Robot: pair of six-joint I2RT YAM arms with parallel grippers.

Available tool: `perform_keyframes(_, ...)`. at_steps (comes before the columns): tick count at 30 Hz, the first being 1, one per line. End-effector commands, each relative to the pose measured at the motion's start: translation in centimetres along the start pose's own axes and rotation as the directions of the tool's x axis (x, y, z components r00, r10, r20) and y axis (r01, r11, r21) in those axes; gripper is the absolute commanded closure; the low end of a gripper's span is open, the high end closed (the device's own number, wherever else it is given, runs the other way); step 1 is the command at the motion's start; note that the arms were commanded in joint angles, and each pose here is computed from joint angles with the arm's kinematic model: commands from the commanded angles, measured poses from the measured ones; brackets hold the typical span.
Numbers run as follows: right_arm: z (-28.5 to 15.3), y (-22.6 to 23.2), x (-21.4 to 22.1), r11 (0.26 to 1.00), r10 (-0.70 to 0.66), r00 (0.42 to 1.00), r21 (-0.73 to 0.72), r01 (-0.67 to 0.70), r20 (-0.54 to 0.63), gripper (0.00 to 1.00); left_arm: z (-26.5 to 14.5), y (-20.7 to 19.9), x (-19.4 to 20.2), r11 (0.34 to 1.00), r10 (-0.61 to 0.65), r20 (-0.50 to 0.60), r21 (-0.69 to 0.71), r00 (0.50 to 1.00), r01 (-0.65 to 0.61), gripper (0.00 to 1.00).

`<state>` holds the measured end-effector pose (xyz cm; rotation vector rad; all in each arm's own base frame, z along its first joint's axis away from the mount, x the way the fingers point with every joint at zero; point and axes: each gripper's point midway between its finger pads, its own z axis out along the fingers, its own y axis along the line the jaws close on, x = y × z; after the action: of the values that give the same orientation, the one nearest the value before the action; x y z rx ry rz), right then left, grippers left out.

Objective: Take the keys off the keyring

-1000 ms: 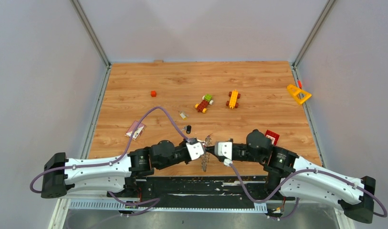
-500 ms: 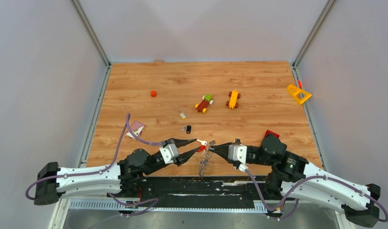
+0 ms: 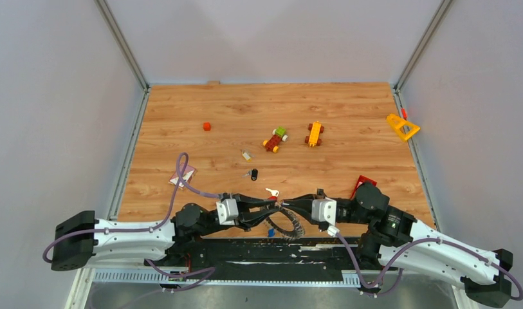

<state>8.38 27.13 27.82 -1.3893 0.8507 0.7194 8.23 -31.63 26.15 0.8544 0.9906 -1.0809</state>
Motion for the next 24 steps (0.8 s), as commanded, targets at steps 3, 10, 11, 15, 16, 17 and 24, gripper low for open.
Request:
perform_keyframes(3, -0.2, -1.3, -2.5, 0.998, -0.046, 0.995, 0.047, 0.042, 0.09, 1.0, 0.7, -1.7, -2.4, 0.995, -0.058, 0.114, 0.087, 0.992, 0.048, 0.68)
perform_keyframes(10, -0.3, -1.7, -2.4, 0.997, -0.033, 0.997, 0.067, 0.028, 0.073, 1.0, 0.4, -0.8, -2.4, 0.999, -0.044, 0.126, 0.038, 0.991, 0.039, 0.67)
perform_keyframes(11, -0.3, -1.7, -2.3, 0.997, -0.03, 0.997, 0.068, 0.025, 0.069, 1.0, 0.3, -0.6, -2.5, 0.999, -0.038, 0.127, 0.03, 0.991, 0.035, 0.67)
perform_keyframes(15, -0.2, -1.9, -2.3, 0.997, -0.027, 0.998, 0.075, 0.022, 0.064, 1.0, 0.1, -0.2, -2.7, 1.0, -0.025, 0.134, 0.006, 0.991, 0.024, 0.67)
perform_keyframes(16, -0.2, -1.9, -2.4, 0.997, -0.024, 0.997, 0.075, 0.019, 0.067, 1.0, 0.1, -0.1, -2.7, 1.0, -0.025, 0.134, 0.002, 0.991, 0.025, 0.67)
perform_keyframes(17, -0.2, -2.0, -2.5, 0.997, -0.023, 0.997, 0.079, 0.018, 0.068, 1.0, 0.1, -0.1, -2.7, 1.0, -0.026, 0.133, 0.0, 0.991, 0.026, 0.68)
perform_keyframes(24, -0.2, -2.4, -2.9, 0.996, -0.008, 0.997, 0.095, 0.001, 0.076, 1.0, 0.3, -0.2, -2.1, 1.0, -0.028, 0.115, 0.004, 0.993, 0.027, 0.8)
